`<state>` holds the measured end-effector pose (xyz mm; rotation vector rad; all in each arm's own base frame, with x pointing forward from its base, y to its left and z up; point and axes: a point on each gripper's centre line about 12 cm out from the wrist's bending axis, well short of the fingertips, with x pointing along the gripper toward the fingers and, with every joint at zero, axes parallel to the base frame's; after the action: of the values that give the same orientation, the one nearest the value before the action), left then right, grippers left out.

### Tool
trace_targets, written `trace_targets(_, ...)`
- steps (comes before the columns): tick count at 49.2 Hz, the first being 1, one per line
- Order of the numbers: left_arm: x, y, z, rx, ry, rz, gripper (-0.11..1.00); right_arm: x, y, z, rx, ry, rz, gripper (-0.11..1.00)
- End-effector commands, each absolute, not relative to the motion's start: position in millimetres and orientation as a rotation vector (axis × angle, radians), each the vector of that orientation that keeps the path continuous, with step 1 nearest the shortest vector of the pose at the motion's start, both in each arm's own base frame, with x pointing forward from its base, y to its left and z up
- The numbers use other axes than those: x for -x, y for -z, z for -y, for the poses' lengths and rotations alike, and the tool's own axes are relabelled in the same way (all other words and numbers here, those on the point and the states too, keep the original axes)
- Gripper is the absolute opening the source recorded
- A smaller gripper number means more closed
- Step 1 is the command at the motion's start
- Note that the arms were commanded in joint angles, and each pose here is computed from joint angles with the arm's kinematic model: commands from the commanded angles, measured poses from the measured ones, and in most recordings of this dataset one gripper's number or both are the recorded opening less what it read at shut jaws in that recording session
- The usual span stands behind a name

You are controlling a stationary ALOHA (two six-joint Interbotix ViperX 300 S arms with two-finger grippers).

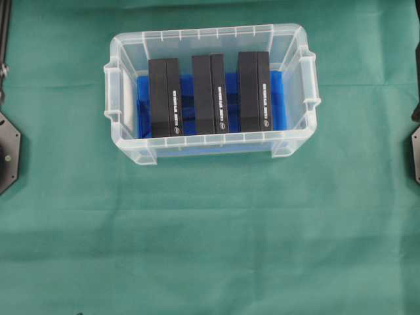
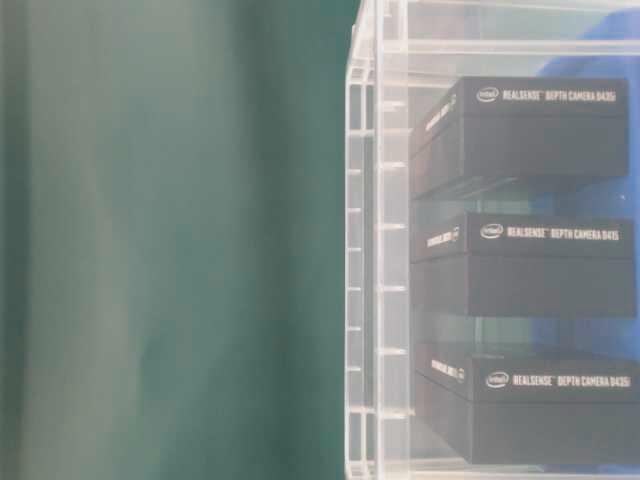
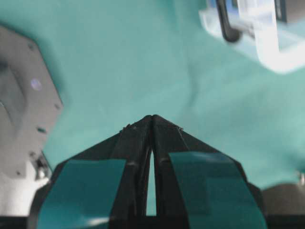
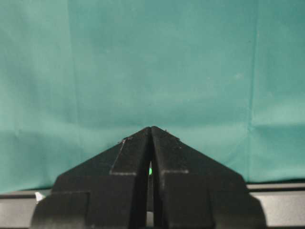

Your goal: Take the box out of the case with the left arm.

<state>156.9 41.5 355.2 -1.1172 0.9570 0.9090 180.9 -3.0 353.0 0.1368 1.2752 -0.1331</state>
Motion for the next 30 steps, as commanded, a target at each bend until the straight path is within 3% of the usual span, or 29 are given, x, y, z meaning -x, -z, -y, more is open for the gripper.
trace_targets(1,-157.4,-362.3,-52.7,1.124,-0.93,-0.925,0.01,-182.0,-360.2,3.9,-0.135,0.14,-1.254,0.0)
trace_targets(30,-156.9,-352.0,-65.1,1.111,-1.004,-1.02,0.03,-181.8,-359.9,8.1,-0.111,0.169,-1.253,0.0)
